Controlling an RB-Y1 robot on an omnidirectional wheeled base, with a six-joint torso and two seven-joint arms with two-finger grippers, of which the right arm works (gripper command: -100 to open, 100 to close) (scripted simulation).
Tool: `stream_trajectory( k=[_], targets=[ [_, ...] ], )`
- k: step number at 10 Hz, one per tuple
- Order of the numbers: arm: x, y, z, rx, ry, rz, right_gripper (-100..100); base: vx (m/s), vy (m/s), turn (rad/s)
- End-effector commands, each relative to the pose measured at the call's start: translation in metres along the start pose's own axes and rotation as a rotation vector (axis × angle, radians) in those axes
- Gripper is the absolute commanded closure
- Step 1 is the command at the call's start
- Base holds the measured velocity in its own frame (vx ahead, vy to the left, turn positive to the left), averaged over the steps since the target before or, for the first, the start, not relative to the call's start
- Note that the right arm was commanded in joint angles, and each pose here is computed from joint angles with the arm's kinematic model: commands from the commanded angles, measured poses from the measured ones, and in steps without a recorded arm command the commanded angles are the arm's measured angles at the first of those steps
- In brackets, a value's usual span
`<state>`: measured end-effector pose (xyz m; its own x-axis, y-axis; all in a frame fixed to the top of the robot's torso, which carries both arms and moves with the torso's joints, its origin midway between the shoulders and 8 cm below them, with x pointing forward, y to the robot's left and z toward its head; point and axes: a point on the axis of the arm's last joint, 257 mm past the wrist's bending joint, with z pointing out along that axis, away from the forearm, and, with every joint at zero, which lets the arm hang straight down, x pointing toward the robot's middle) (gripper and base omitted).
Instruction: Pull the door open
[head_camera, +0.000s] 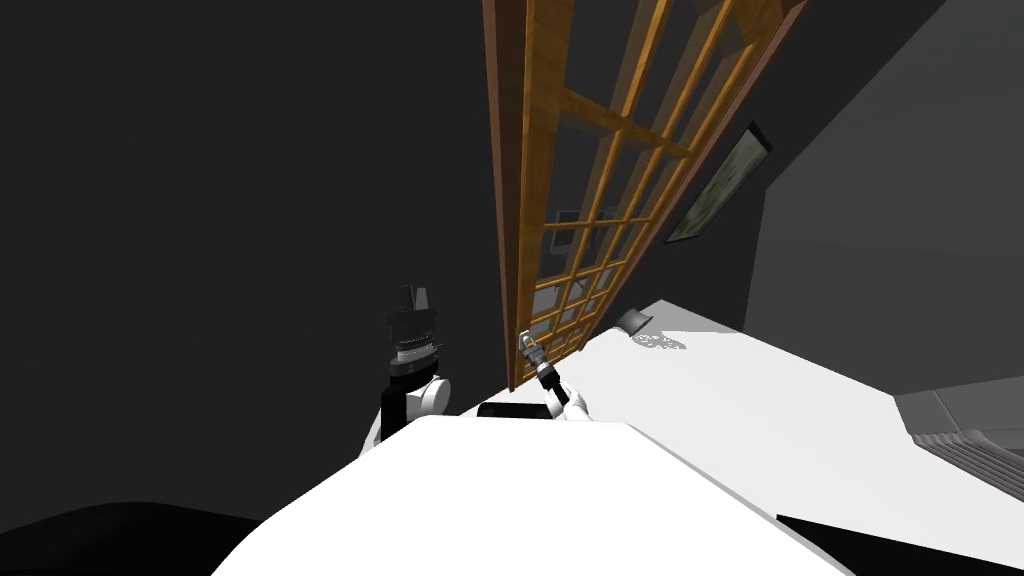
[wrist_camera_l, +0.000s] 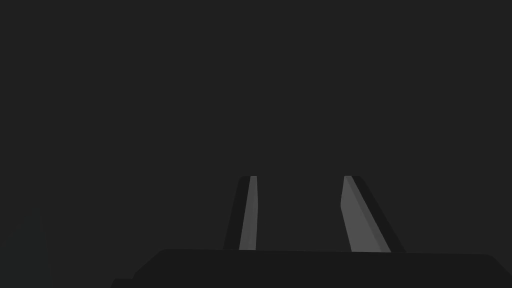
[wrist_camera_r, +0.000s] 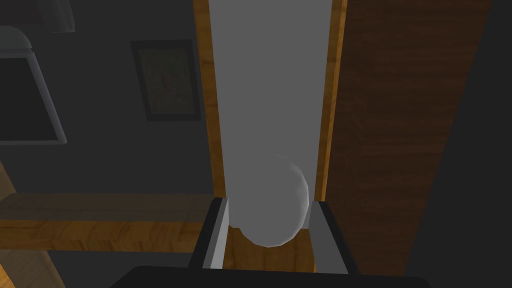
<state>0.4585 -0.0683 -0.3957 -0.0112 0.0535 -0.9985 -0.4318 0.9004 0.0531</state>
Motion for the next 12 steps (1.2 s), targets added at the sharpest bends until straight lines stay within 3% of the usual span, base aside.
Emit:
stream_trajectory(
  k=[1,7,12],
  targets=[
    [0.007,-0.002,-0.0051,0.008,0.018,0.021,100,-0.196,-0.051,0.033],
    [0.007,-0.026,-0.0124,0.054,0.012,0.115,100,-0.157,-0.047,0.089],
    [0.006,-0.038,-0.0161,0.078,0.006,0.167,100,-0.08,-0.015,0.069]
  ],
)
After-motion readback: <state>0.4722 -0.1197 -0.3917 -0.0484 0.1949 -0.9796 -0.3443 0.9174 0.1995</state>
